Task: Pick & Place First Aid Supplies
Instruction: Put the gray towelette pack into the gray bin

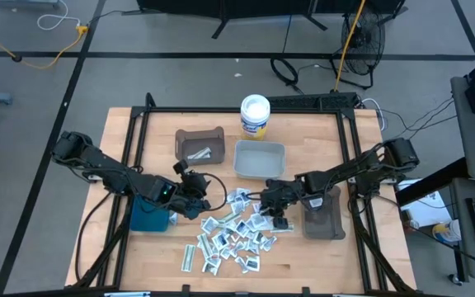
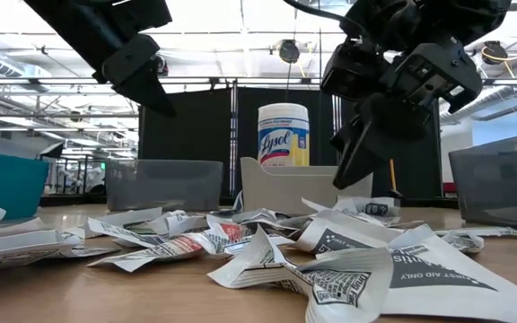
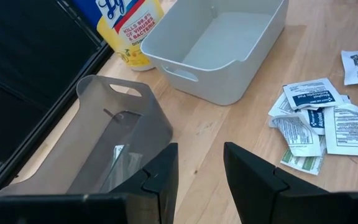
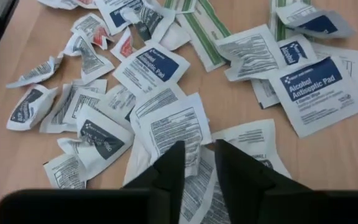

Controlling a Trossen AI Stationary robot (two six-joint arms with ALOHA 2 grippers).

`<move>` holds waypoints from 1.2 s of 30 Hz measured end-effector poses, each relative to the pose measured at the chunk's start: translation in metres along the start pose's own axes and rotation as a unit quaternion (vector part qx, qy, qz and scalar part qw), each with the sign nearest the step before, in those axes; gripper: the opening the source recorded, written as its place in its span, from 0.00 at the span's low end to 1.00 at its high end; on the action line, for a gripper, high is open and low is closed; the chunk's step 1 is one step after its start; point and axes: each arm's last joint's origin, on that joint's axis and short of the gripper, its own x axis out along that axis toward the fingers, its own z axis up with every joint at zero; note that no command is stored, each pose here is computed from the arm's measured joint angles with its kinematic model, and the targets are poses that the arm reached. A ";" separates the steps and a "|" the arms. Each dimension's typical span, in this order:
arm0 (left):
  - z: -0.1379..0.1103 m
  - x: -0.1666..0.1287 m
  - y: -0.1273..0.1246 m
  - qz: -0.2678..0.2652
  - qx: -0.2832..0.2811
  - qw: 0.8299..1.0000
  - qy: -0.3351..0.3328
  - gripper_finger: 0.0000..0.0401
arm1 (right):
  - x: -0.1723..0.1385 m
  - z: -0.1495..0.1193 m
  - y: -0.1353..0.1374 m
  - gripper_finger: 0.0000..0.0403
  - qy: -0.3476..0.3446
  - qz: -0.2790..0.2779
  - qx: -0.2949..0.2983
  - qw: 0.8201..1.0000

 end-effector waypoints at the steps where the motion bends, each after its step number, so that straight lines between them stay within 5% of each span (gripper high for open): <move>1: 0.000 0.000 0.000 -0.001 0.000 1.000 0.000 0.33 | -0.001 -0.001 0.000 0.26 0.005 -0.001 0.000 1.000; 13: -0.001 -0.003 -0.003 -0.008 0.001 1.000 -0.004 0.33 | -0.003 -0.009 -0.001 0.34 0.049 -0.011 0.006 0.999; 28: -0.001 -0.003 -0.003 -0.008 0.000 1.000 -0.004 0.33 | -0.004 -0.010 -0.001 0.15 0.056 -0.013 0.007 0.998; 36: -0.001 -0.003 -0.003 -0.008 -0.001 1.000 -0.004 0.33 | -0.004 -0.011 -0.001 0.16 0.061 -0.015 0.011 0.998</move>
